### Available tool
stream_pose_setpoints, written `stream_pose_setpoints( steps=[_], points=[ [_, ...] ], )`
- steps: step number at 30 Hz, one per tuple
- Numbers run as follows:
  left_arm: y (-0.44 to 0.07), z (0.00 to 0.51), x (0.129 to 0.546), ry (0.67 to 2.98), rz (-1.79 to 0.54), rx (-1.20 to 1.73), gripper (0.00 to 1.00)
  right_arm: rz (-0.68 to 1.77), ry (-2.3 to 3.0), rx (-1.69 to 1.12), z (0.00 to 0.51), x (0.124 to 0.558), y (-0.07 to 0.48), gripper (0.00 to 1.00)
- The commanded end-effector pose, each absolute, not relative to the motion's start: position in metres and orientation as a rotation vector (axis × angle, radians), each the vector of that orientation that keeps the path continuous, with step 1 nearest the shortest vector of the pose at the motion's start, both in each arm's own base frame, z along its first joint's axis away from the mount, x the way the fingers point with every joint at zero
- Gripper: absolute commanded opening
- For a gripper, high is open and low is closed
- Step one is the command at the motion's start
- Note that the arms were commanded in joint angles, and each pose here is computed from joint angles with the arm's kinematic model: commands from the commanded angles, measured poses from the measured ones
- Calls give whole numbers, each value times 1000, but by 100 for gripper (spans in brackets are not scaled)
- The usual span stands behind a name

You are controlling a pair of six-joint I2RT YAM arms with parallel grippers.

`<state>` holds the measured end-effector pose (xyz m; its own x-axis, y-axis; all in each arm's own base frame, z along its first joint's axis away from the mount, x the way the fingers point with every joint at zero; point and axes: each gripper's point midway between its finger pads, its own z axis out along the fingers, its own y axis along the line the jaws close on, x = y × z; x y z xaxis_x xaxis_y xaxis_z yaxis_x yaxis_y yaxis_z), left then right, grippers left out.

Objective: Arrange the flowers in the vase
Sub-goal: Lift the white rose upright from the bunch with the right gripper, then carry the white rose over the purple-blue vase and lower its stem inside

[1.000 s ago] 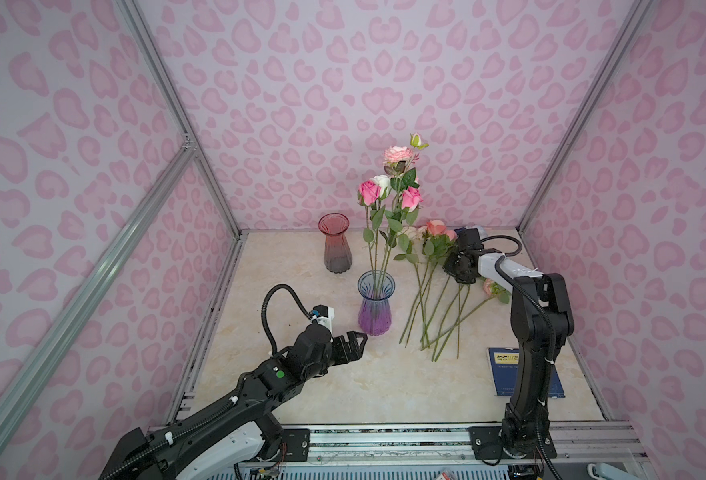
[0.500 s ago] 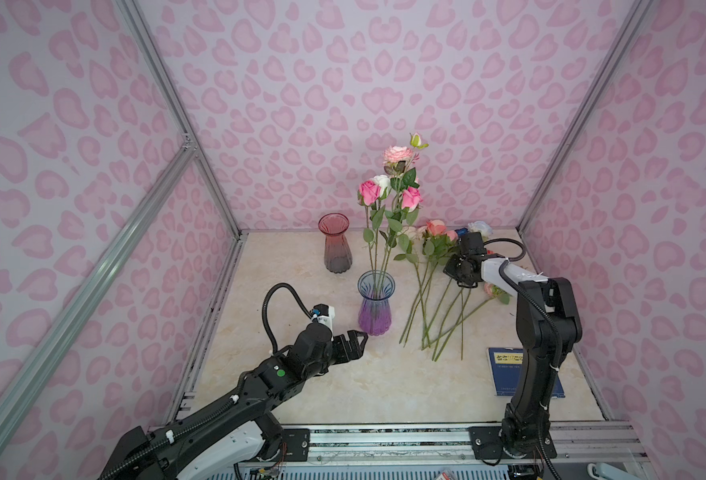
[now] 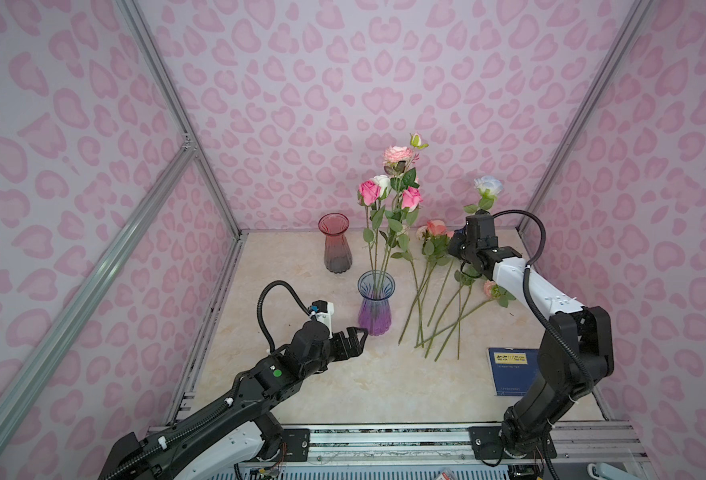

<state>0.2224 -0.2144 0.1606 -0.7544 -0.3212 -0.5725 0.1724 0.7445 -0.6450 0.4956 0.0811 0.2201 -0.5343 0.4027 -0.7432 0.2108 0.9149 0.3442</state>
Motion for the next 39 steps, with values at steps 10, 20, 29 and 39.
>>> stream_pose_setpoints(
  steps=[10,20,29,39],
  points=[
    [-181,207,223,2083,-846,-149,95,158,1844,292,333,432,93,1],
    [-98,233,206,1737,-851,-467,96,253,1587,179,408,352,125,0],
    [-63,233,189,1615,-879,-576,97,402,1406,23,486,316,182,0],
    [-95,234,197,1750,-887,-473,96,459,1279,-68,530,336,248,0]
  ],
)
